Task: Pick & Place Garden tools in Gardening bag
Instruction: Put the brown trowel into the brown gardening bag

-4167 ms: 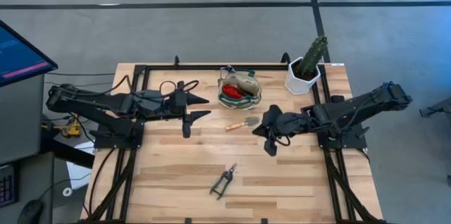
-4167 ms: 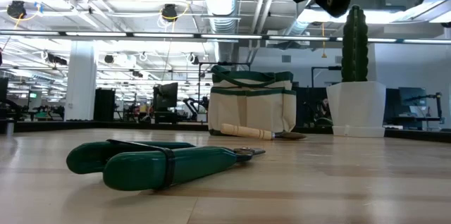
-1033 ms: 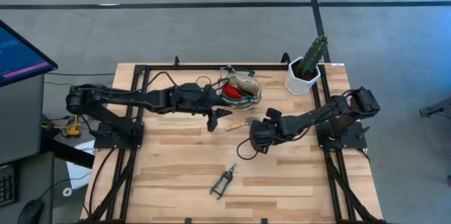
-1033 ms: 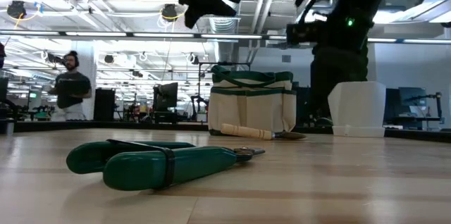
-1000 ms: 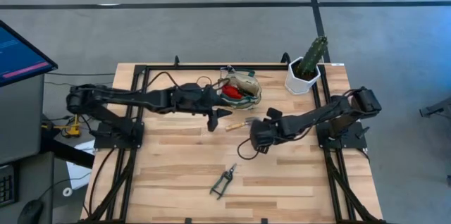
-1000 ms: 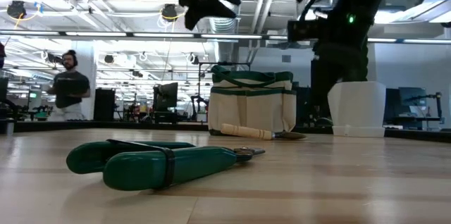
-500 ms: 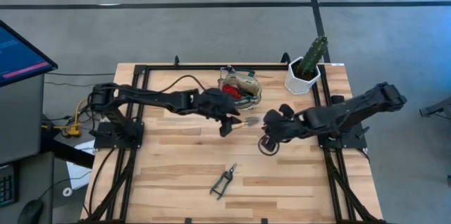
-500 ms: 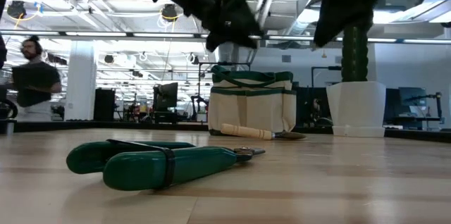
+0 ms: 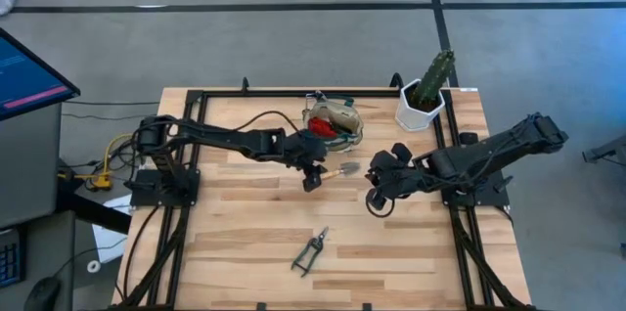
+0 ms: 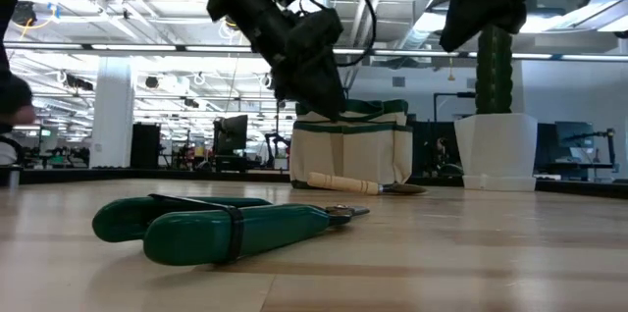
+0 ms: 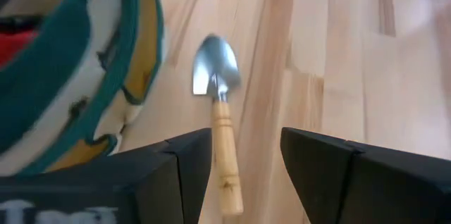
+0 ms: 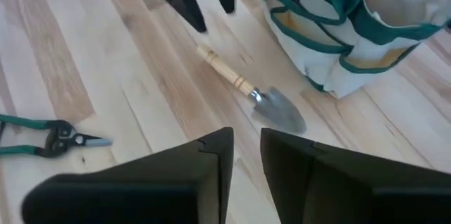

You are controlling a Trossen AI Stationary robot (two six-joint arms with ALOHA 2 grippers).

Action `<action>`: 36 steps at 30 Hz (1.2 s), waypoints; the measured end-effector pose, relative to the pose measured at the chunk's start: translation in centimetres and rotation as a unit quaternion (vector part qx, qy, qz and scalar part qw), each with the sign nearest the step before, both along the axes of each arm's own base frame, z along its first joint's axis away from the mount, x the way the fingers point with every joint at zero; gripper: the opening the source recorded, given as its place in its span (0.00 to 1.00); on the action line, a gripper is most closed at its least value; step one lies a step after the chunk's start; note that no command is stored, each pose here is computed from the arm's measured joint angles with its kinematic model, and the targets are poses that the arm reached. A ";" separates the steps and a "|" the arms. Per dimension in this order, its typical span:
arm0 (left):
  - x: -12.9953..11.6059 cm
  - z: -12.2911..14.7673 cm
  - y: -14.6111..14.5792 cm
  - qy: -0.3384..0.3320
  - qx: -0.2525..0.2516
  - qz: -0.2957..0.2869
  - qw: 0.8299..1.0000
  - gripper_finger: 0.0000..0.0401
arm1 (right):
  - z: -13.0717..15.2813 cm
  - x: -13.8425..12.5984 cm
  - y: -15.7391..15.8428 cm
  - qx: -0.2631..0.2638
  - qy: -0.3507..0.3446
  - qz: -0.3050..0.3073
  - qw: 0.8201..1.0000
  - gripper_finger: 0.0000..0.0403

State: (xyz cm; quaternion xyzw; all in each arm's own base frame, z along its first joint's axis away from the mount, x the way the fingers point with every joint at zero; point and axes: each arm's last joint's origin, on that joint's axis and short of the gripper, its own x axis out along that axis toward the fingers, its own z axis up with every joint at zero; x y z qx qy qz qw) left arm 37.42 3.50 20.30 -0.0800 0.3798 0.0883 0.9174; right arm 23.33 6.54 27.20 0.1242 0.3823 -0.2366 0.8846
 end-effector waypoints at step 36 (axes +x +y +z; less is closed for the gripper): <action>2.1 -8.6 -1.0 0.087 0.053 0.022 0.995 0.48 | -0.1 -0.2 0.0 -0.002 0.010 -0.002 1.000 0.16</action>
